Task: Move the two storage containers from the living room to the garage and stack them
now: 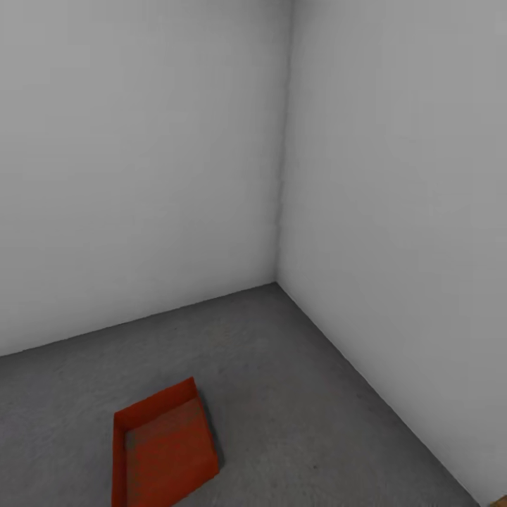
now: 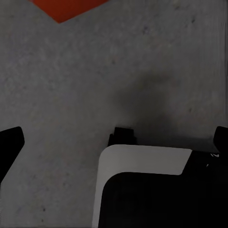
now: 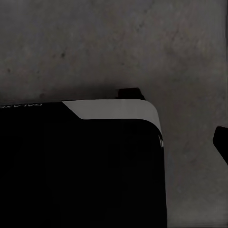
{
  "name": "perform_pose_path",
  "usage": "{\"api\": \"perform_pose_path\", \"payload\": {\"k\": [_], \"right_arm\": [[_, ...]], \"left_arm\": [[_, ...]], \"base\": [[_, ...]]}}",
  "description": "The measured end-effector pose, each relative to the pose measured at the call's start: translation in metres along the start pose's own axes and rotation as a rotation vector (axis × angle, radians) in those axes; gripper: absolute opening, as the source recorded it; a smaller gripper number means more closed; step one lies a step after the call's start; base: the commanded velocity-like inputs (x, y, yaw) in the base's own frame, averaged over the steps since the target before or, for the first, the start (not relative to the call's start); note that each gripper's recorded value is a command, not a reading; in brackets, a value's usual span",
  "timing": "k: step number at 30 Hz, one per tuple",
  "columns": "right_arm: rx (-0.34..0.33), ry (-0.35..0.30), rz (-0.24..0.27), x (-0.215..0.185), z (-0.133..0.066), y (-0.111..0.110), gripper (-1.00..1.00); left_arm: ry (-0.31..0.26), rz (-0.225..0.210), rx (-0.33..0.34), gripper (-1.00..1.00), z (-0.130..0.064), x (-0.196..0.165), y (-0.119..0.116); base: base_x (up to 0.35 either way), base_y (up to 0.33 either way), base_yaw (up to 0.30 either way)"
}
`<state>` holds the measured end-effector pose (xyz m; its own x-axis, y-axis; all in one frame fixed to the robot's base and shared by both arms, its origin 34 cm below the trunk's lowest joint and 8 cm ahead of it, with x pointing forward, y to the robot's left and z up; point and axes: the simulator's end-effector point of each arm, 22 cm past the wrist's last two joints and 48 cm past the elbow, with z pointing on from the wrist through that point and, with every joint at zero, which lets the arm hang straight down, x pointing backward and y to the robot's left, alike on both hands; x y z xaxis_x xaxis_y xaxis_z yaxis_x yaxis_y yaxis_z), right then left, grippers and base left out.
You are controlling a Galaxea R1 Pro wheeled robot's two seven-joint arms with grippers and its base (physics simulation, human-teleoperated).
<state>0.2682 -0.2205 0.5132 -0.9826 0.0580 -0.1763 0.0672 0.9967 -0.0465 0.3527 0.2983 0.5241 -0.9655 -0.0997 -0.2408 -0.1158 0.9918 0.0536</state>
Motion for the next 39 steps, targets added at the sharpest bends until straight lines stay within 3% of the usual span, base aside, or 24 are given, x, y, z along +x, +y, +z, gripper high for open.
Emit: {"api": "perform_pose_path", "payload": {"k": [39], "right_arm": [[0.001,0.0,0.001,0.0,0.0001,-0.0011,1.0]], "left_arm": [[-0.001,0.0,0.001,1.0,0.0,-0.0003,-0.0003]], "base": [[0.0,0.0,-0.245]]}}
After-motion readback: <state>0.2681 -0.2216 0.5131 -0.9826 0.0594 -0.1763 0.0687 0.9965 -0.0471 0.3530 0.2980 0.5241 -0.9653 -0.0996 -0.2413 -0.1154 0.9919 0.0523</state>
